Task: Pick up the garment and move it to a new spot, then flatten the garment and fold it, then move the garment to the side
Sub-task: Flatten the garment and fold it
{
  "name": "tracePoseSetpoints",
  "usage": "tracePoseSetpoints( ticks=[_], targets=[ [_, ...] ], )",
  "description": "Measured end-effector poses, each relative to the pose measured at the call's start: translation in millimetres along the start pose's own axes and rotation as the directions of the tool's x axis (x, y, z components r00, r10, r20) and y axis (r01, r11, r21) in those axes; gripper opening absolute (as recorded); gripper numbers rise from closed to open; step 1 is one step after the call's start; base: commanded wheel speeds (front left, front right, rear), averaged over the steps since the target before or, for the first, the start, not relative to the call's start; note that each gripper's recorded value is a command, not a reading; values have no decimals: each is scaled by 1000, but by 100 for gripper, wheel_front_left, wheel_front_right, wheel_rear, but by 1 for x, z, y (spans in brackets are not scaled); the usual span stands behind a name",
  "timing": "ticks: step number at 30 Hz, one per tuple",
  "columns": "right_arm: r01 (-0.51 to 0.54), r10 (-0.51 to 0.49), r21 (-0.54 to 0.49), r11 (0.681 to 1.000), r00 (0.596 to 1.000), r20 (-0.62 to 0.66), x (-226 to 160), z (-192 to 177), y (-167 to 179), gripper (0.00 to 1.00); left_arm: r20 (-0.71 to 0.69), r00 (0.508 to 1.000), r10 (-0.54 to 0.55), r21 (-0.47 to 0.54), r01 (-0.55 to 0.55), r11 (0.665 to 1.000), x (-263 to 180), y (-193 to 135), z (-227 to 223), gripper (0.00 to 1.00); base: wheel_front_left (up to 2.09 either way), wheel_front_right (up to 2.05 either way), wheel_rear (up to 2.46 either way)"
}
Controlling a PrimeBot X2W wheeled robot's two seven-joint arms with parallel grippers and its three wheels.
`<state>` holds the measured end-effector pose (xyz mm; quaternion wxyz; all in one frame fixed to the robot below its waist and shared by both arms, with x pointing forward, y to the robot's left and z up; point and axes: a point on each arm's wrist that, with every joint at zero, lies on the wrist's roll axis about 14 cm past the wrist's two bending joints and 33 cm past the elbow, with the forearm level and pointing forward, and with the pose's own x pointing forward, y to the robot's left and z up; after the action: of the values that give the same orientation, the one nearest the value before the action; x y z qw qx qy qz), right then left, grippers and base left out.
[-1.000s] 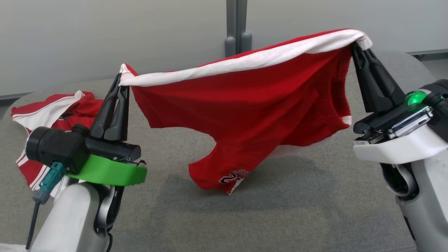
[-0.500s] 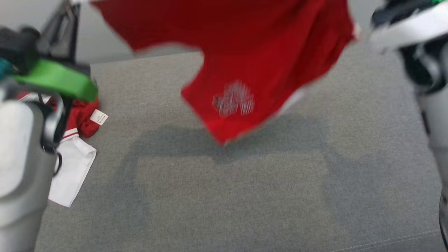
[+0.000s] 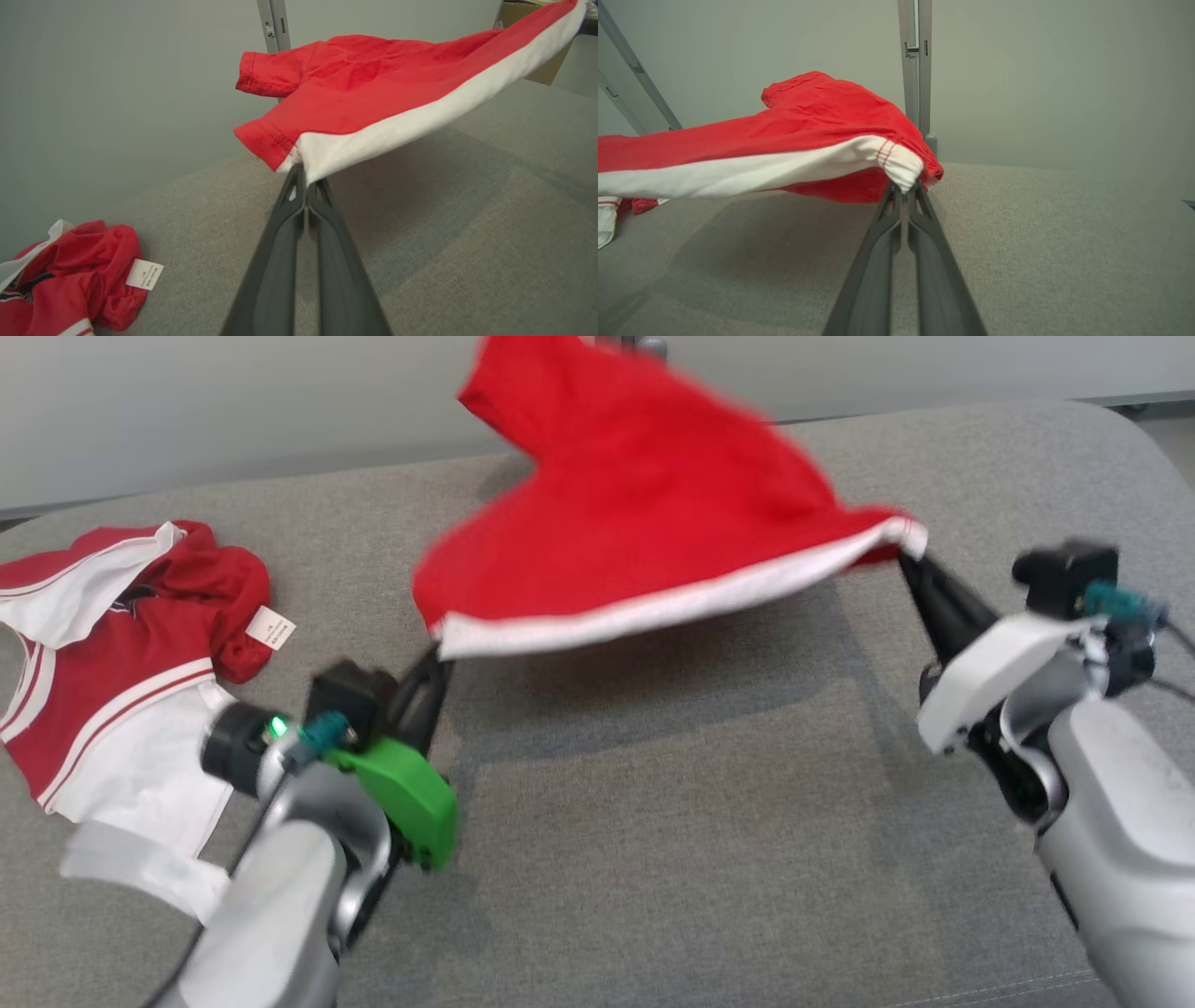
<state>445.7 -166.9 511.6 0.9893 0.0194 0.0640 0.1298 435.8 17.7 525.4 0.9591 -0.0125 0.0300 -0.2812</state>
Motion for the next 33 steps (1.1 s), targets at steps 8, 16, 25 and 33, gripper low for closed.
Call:
tracePoseSetpoints(
  ticks=[8,16,25,33],
  targets=[
    [-24,55,167,986,982,-180,-20,-92,42,0,-251,968,-25,-78,6,997,-35,-23,-105,0,0,0,0],
    [-58,68,106,993,993,-92,-26,-76,39,0,-135,991,6,-25,-9,1000,-32,-18,-83,0,0,0,0],
    [-72,82,71,995,985,-151,-63,-101,41,0,-149,988,30,-23,-34,999,-59,-27,-94,0,0,0,0],
    [-60,79,107,992,981,-175,-94,-116,49,0,-153,987,57,-36,-63,997,-86,-37,-99,0,0,0,0]
  ],
)
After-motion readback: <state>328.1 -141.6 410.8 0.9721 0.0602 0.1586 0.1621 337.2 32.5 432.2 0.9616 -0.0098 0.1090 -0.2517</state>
